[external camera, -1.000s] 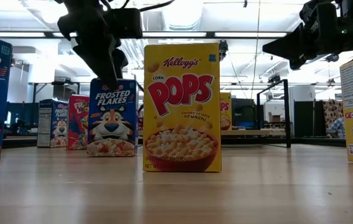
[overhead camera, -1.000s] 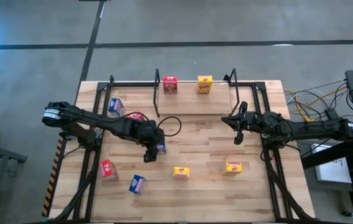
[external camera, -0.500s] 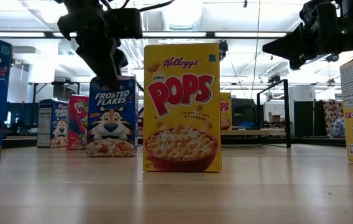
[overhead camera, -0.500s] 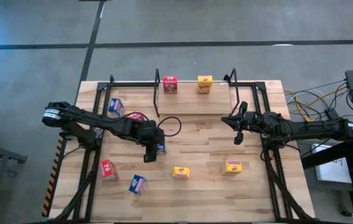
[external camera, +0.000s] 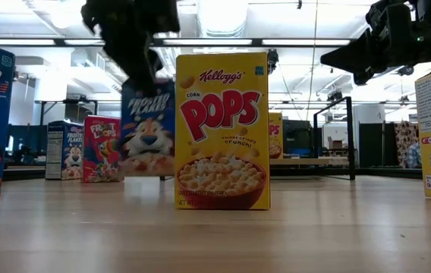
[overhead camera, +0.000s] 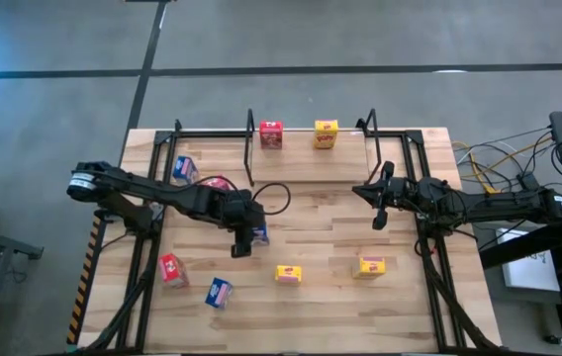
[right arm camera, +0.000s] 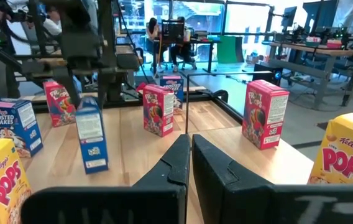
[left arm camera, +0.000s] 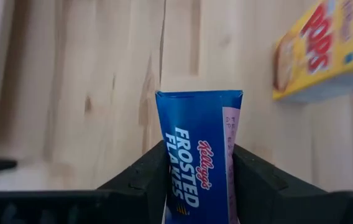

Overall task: Stack cereal on shelf
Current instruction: Put the right blue cereal box on the shelf

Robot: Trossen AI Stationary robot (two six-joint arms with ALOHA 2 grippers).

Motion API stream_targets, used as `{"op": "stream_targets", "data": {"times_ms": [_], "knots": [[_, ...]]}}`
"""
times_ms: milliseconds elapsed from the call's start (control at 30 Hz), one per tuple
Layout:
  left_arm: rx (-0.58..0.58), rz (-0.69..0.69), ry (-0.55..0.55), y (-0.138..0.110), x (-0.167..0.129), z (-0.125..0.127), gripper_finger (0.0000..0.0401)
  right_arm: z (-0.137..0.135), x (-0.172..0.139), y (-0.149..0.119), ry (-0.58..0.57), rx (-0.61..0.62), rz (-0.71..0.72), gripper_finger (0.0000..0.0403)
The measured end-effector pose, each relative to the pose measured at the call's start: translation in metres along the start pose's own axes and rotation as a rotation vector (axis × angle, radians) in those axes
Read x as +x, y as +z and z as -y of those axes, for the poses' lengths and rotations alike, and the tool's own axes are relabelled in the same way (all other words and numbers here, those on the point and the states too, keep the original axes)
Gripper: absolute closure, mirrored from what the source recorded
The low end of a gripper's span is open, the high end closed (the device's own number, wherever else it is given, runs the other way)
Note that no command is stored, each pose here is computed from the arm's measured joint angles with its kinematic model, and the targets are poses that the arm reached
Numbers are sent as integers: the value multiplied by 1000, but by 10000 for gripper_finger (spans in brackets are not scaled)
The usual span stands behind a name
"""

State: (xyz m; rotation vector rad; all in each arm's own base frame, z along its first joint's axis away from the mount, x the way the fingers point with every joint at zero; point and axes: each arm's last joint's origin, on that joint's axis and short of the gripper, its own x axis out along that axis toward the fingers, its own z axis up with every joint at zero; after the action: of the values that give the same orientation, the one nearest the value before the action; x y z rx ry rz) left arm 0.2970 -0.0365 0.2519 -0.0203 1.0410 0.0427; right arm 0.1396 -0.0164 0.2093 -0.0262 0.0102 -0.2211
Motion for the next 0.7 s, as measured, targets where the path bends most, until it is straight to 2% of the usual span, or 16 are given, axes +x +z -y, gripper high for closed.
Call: {"op": "stream_targets", "data": {"times_ms": [200, 500, 700], "knots": [[113, 105, -4, 25, -22, 1, 274, 0, 0, 0, 0, 0, -2, 394], [261, 344, 169, 60, -43, -18, 274, 0, 0, 0, 0, -30, -2, 394], [261, 474, 259, 74, -43, -46, 274, 0, 0, 0, 0, -46, -1, 394]]}}
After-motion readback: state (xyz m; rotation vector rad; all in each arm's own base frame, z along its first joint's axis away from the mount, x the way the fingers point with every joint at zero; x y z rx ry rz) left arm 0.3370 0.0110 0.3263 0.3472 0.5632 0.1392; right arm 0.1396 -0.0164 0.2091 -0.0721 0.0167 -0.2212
